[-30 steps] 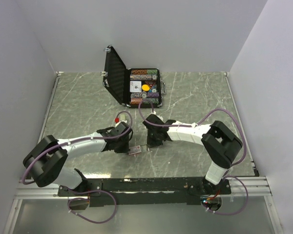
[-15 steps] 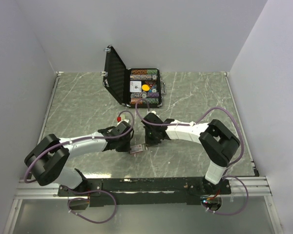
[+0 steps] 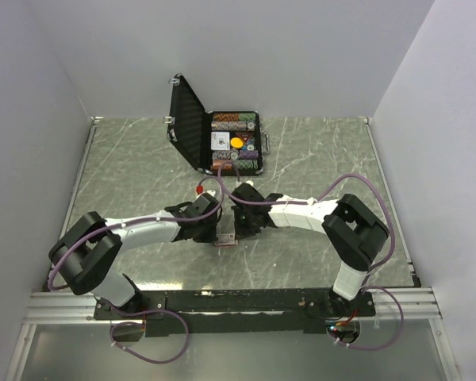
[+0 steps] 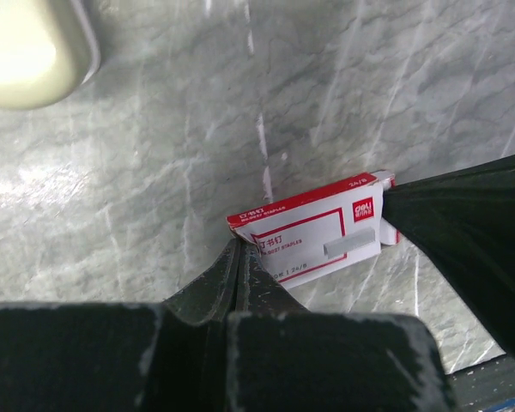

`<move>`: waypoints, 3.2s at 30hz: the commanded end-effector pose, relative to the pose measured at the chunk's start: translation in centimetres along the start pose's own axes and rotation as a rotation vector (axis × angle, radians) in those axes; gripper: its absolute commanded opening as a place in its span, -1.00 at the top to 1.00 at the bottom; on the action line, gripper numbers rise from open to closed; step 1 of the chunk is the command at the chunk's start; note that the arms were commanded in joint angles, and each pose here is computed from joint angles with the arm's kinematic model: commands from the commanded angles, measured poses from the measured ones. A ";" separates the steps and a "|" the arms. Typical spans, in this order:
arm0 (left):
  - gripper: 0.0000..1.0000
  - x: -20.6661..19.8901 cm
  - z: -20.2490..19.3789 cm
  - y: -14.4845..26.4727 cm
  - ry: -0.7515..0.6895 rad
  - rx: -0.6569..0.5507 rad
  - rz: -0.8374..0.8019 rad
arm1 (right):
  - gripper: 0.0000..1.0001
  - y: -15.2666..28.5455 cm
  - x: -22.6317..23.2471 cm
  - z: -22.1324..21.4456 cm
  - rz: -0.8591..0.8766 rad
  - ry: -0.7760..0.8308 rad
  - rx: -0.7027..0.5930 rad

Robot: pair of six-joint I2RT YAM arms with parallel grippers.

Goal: Unload the staples from the stapler

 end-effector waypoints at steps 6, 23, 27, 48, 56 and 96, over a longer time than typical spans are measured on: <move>0.99 -6.1 2.6 0.2 -0.015 -0.049 -0.231 | 1.00 0.9 0.8 0.1 0.045 0.012 -0.030; 0.99 -5.9 2.4 -0.6 -0.013 -0.038 -0.214 | 0.64 5.3 -2.4 0.9 -0.107 -0.027 -0.138; 0.99 -6.0 2.4 -0.7 -0.013 -0.037 -0.214 | 0.60 5.5 -3.0 0.5 -0.118 -0.042 -0.127; 0.99 -4.6 2.4 -0.6 0.004 -0.057 -0.147 | 0.91 3.2 -6.2 -1.2 -0.165 -0.124 -0.071; 0.99 -3.8 1.9 -1.2 0.002 -0.034 -0.109 | 1.00 2.2 -5.8 -0.7 -0.149 -0.116 -0.063; 0.99 -5.0 2.8 -0.5 -0.049 -0.060 -0.128 | 0.70 6.3 -6.6 2.8 -0.249 -0.053 -0.184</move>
Point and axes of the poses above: each gripper's point midway between its finger pads, its own y axis back along the fingers, its own x axis along the line the jaws close on, z = x × y, the point moved 3 cm from there along y, back along the fingers, and after that the axes turned 10 degrees about y, right-handed, at the moved point
